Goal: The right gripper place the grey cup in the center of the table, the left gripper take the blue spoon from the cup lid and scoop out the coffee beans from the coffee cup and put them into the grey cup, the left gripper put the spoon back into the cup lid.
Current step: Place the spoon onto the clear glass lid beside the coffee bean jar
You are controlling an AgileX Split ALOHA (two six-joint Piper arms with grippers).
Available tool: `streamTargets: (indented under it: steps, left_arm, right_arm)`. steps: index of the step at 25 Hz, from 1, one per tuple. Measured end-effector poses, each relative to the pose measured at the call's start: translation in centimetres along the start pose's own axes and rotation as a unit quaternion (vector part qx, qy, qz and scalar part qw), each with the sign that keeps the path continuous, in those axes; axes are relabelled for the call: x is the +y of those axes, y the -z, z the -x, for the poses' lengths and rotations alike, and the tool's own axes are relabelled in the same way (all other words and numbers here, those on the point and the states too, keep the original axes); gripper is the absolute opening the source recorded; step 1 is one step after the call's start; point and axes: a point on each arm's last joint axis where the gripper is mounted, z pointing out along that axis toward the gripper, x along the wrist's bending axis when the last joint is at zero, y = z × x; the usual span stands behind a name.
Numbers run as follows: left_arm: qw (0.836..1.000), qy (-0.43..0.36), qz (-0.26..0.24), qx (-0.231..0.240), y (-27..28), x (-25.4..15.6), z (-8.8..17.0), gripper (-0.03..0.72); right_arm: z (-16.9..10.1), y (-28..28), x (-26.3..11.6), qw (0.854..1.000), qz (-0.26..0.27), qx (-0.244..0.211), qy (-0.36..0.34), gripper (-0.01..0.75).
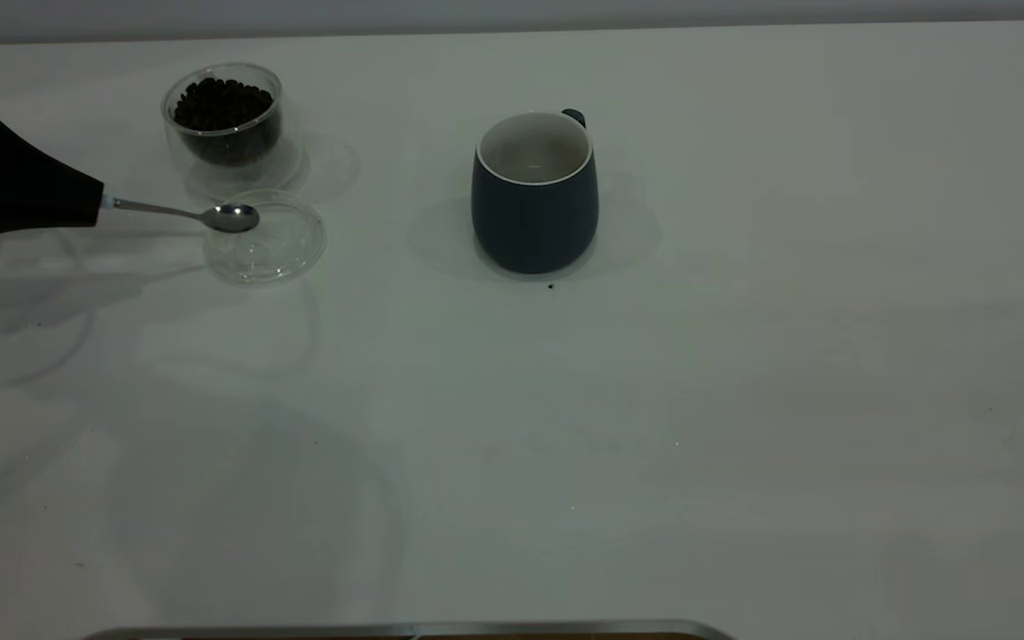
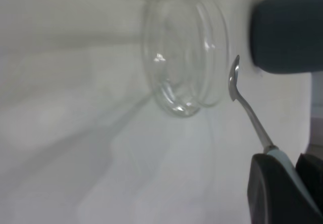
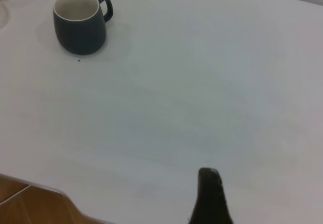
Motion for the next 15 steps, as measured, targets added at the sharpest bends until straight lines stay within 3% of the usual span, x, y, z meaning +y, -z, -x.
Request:
streamTargets:
  steps: [9, 15]
  left_arm:
    - [0.999, 0.001, 0.021, 0.030, -0.7, 0.6, -0.2, 0.121]
    - [0.999, -0.008, 0.025, 0.026, -2.0, 1.0, 0.5, 0.121]
  right_arm:
    - [0.0, 0.0, 0.0, 1.000, 0.000, 0.000, 0.000, 0.590]
    - [0.0, 0.0, 0.0, 1.000, 0.000, 0.000, 0.000, 0.590]
